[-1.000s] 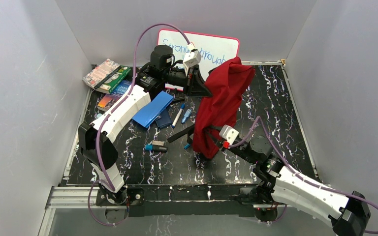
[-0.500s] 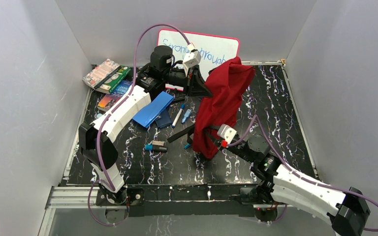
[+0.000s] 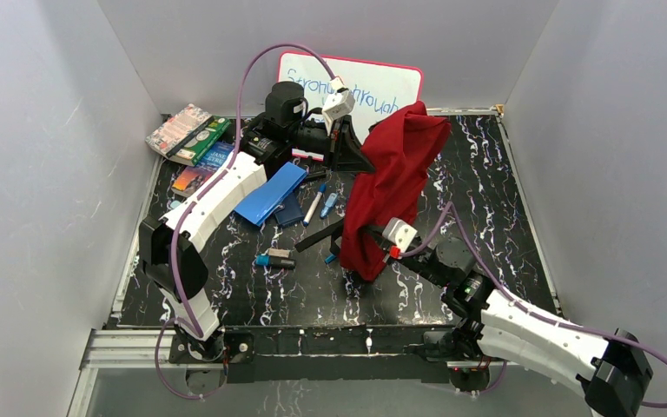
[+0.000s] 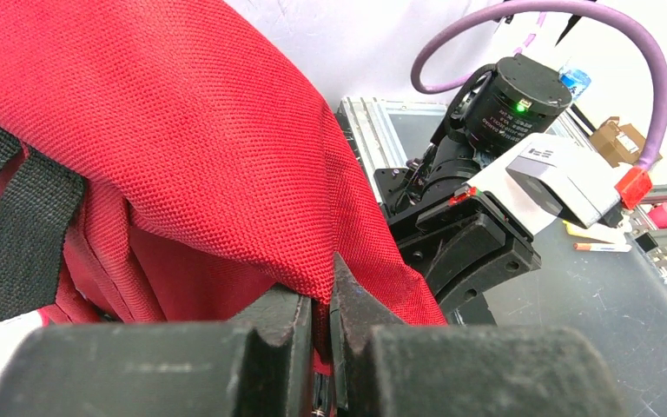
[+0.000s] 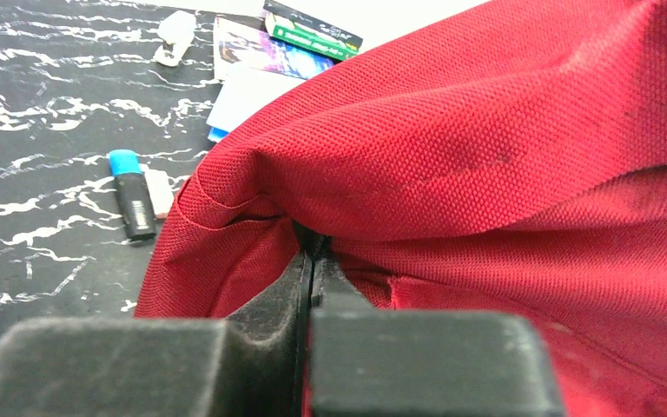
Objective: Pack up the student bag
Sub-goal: Unzip the student bag at the center of the board.
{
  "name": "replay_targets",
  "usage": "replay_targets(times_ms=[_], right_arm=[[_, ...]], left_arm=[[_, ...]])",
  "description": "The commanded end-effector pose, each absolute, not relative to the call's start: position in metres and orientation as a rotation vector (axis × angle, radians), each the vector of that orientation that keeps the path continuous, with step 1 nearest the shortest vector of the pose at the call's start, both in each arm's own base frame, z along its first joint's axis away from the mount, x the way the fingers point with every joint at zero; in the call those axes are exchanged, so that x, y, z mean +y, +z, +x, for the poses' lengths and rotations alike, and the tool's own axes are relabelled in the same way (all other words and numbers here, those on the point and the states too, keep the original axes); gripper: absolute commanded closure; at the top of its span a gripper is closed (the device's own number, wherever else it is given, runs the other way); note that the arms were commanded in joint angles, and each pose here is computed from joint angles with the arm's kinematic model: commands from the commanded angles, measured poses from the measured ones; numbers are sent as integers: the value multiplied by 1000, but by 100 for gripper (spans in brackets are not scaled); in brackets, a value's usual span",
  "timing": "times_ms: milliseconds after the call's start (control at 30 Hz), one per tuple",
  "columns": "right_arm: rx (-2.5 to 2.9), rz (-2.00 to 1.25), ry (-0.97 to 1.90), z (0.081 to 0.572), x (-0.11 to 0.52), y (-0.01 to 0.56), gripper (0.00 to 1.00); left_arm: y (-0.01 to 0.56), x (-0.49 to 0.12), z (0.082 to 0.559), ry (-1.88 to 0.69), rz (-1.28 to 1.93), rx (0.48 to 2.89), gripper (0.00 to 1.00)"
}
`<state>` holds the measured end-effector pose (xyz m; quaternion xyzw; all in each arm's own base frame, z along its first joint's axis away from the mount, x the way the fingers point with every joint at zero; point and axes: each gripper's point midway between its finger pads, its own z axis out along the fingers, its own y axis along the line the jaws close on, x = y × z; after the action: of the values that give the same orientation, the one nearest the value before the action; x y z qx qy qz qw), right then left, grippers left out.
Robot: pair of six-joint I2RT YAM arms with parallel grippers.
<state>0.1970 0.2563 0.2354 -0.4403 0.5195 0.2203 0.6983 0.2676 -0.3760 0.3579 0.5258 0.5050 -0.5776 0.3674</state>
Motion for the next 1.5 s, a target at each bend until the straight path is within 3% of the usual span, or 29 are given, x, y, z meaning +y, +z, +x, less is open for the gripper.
replay_targets(times_ms=[0,500,1100,1400,1467], right_arm=[[1097,-888,508,197,252,277,100],[1241,-774,373,215,219,295,100],[1222,-528,213,242,187,391,100],[1311,-342,105,263,164,405,100],[1325,-349,134,261,167,402,100]], left_arm=[[404,-363,241,-1443,1404,1104,100],[399,-359,237,-1414,1414,1099,100],[387,-367,228,-1489,1444,1116,100],[383,-362,218,-1506,1453,1130,100],[380,-361,218,-1482,1437,1162,96]])
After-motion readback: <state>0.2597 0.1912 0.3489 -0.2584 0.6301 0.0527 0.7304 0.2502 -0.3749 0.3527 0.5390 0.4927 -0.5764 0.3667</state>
